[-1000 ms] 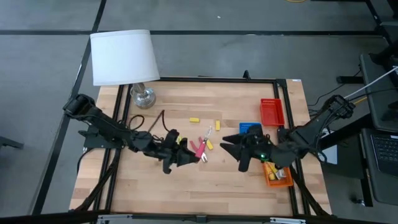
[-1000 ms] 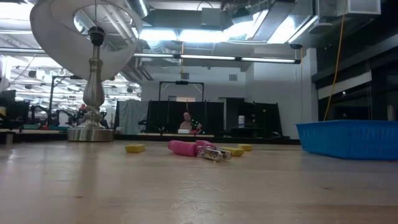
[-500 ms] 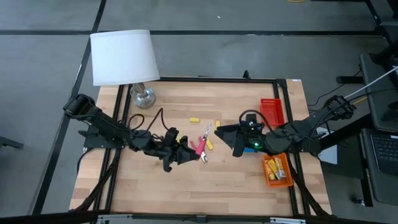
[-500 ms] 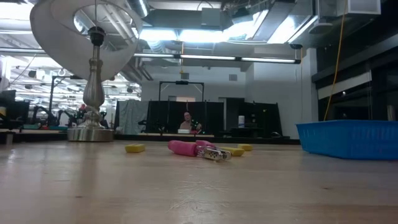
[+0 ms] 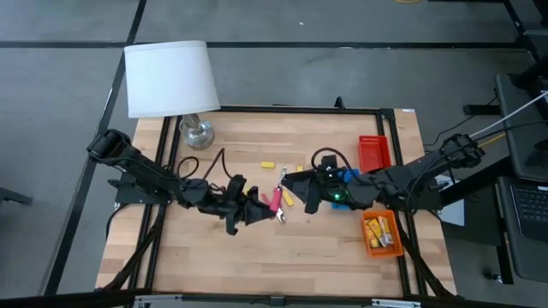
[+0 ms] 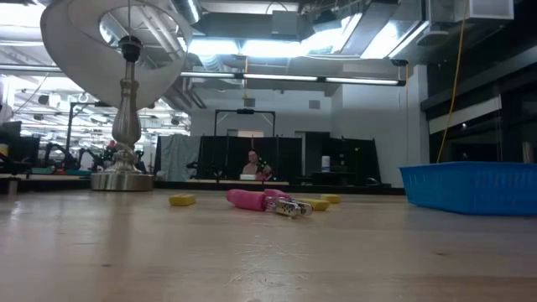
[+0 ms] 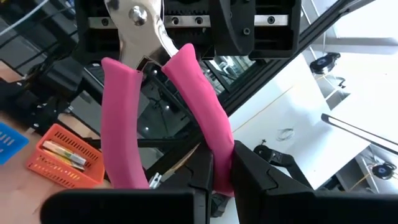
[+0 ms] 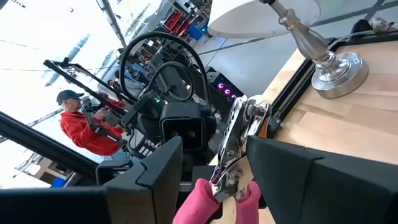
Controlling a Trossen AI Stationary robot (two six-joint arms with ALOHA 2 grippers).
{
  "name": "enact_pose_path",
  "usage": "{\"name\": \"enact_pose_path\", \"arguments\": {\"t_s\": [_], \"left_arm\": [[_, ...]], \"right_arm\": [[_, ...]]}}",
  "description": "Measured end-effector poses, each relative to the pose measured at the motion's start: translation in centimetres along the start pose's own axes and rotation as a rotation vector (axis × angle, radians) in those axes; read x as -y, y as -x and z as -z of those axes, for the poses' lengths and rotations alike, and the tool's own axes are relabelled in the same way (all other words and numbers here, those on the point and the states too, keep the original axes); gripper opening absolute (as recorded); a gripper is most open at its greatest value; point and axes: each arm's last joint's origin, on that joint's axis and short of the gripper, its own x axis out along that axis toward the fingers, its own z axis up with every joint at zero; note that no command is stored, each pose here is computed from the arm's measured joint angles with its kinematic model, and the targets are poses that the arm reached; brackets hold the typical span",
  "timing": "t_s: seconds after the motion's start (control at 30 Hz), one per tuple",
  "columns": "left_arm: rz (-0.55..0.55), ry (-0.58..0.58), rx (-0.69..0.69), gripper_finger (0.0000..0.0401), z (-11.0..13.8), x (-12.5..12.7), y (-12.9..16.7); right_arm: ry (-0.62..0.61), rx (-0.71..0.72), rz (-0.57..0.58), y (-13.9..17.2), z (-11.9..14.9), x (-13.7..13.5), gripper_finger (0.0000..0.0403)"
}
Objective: Pick & Place School Supplies
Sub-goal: Put the left pink hole puncher into the red bin
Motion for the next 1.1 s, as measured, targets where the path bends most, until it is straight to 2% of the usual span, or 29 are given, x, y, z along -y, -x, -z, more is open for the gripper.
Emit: {"name": "enact_pose_path", "arguments": {"t_s": [0.17, 0.3, 0.5, 0.73, 0.97, 1.1], "left_arm": [[-0.009, -0.004, -0.003, 0.0028, 0.1, -0.1, 0.0], [-0.098, -0.012, 0.001, 0.0028, 0.3, -0.6, 0.0], [-0.161, -0.023, 0.045, 0.0028, -0.2, -1.1, 0.0], [-0.117, -0.014, 0.047, 0.0028, -1.1, -0.9, 0.0], [-0.053, 0.022, 0.043, 0.0028, -0.6, 0.5, 0.4], [-0.061, 0.034, 0.043, 0.0028, -0.2, 0.9, 0.6]], "right_arm": [[0.004, -0.002, -0.001, 0.0, 0.0, 0.0, 0.0185], [-0.004, -0.005, 0.013, 0.1, 0.2, 0.1, 0.0185], [-0.041, 0.001, -0.008, 0.9, 0.6, -0.5, 0.0185], [-0.015, 0.027, 0.040, 1.5, 1.1, -0.5, 0.0185], [0.031, 0.035, 0.073, 1.2, 1.0, -0.1, 0.0185], [0.036, 0.033, 0.083, 0.6, 0.4, 0.4, 0.0193]]}}
